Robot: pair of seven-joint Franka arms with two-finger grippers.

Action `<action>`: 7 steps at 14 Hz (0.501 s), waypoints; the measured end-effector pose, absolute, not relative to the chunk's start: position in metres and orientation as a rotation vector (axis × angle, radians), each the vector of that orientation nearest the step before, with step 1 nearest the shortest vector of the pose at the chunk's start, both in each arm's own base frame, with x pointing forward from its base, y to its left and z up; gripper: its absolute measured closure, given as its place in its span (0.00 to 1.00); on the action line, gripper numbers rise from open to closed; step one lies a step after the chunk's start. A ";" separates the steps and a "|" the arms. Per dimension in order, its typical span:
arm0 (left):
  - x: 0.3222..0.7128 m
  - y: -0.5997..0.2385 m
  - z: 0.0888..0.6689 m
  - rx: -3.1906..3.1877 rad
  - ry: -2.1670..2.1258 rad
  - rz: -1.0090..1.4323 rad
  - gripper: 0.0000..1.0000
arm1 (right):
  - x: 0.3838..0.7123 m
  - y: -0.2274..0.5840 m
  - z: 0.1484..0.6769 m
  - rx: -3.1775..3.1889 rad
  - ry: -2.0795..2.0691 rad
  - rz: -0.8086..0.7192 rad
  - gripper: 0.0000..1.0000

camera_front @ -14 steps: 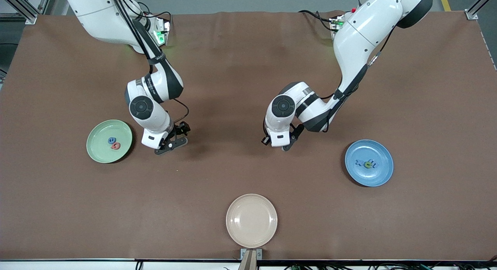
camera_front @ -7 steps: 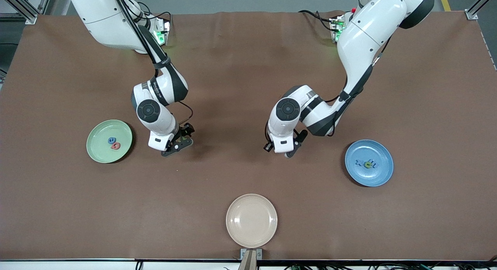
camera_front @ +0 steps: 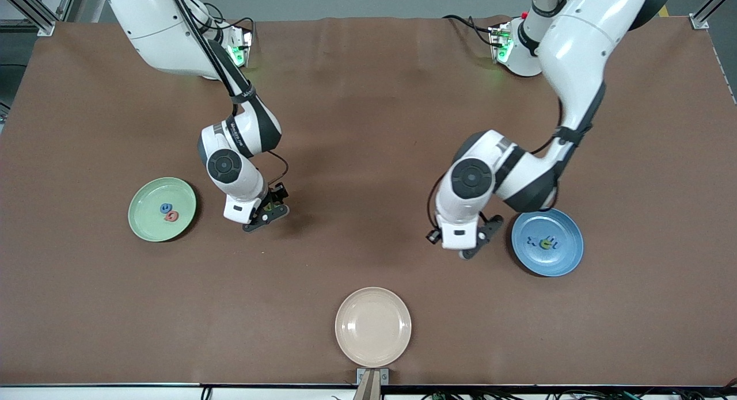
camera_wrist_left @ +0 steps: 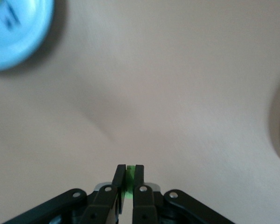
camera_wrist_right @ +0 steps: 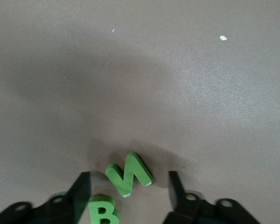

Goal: Sort upper and lower case letters into plates
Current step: 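Place the green p on the blue plate while the right gripper grasps N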

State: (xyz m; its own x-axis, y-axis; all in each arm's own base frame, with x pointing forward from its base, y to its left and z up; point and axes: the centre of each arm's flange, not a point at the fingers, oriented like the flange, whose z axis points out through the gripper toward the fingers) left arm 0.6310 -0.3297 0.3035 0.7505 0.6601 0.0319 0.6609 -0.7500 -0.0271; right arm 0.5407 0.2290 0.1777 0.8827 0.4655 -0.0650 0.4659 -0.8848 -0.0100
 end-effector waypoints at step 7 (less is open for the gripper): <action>0.669 -0.218 0.328 -2.959 -0.763 0.006 0.89 | 0.541 0.229 0.177 3.039 0.767 -0.105 0.54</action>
State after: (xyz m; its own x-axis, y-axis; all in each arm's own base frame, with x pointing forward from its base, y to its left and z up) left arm 0.6691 -0.2177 0.3276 0.8755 0.4829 0.0176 0.4826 -0.8719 -0.0835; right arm 0.5408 0.2288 0.1768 0.8782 0.4737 -0.0661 0.4741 -0.8804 -0.0106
